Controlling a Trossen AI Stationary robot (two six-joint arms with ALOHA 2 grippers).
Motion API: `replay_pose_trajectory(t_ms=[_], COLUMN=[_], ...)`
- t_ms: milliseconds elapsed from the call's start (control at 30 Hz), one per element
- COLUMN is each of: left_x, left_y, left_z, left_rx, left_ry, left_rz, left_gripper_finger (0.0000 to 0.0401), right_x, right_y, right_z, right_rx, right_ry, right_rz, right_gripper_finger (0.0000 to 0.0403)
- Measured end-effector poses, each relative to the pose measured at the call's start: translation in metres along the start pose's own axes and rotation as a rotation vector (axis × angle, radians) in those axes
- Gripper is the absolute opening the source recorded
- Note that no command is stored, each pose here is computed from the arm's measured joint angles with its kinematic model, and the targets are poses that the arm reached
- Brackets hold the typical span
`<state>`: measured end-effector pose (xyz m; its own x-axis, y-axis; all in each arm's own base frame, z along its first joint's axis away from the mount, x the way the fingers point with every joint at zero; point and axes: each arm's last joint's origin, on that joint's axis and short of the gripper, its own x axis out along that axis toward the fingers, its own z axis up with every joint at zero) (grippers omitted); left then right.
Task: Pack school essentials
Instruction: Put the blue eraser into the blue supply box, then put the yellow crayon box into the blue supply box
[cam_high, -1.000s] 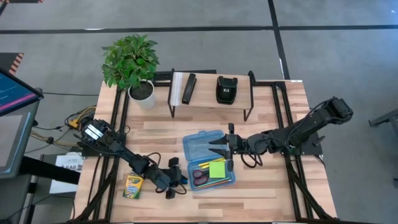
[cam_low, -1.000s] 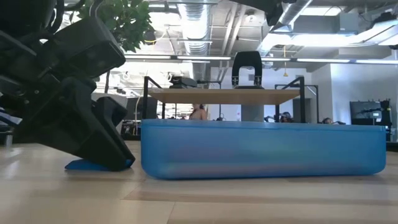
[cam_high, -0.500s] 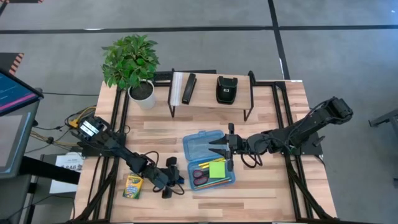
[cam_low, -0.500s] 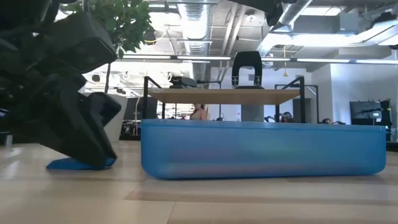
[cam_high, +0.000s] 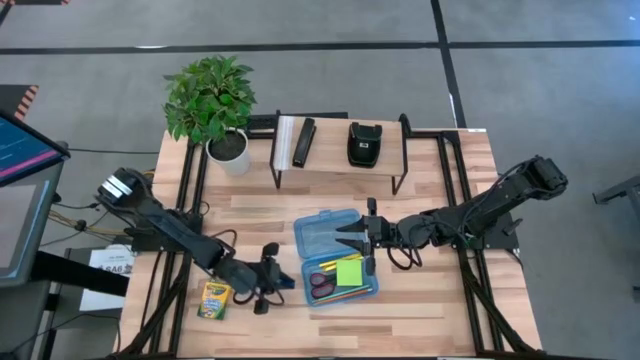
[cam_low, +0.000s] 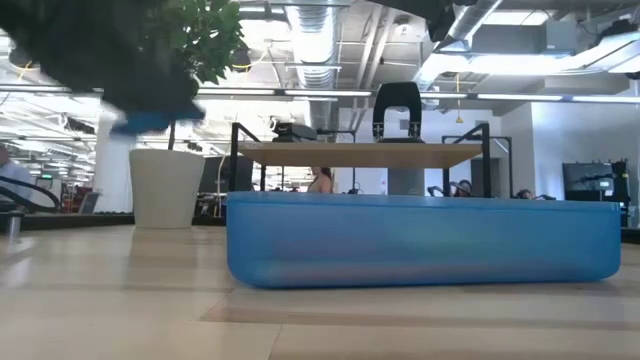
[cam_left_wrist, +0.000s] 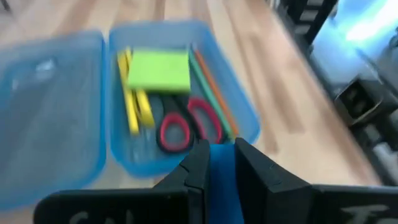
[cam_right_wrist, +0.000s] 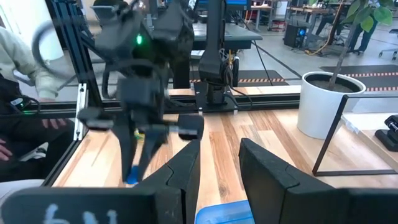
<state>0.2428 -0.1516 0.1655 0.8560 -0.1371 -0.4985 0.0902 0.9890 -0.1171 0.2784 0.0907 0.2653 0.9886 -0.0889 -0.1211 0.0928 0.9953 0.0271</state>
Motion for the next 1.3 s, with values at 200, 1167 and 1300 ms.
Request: replay_pose_trajectory(t_ms=[200,1167,1300], left_x=[-0.012,0.082,0.079], left_y=[-0.003,0.018,0.019], left_z=[0.03,0.053,0.051], left_rx=[0.042,-0.048,-0.043], left_ry=[-0.124,-0.035,0.003], left_rz=[0.019,-0.032,-0.027], left_gripper_finger=[0.0031,0.0143,0.0172], right_x=[0.0,0.0,0.0], right_y=[0.0,0.0,0.0], right_z=[0.0,-0.002,-0.002], right_rx=[0.002,-0.002,-0.002], right_ry=[-0.004,0.014,0.014], right_rz=[0.0,-0.002,-0.002], right_gripper_finger=[0.0134,0.0134,0.0134])
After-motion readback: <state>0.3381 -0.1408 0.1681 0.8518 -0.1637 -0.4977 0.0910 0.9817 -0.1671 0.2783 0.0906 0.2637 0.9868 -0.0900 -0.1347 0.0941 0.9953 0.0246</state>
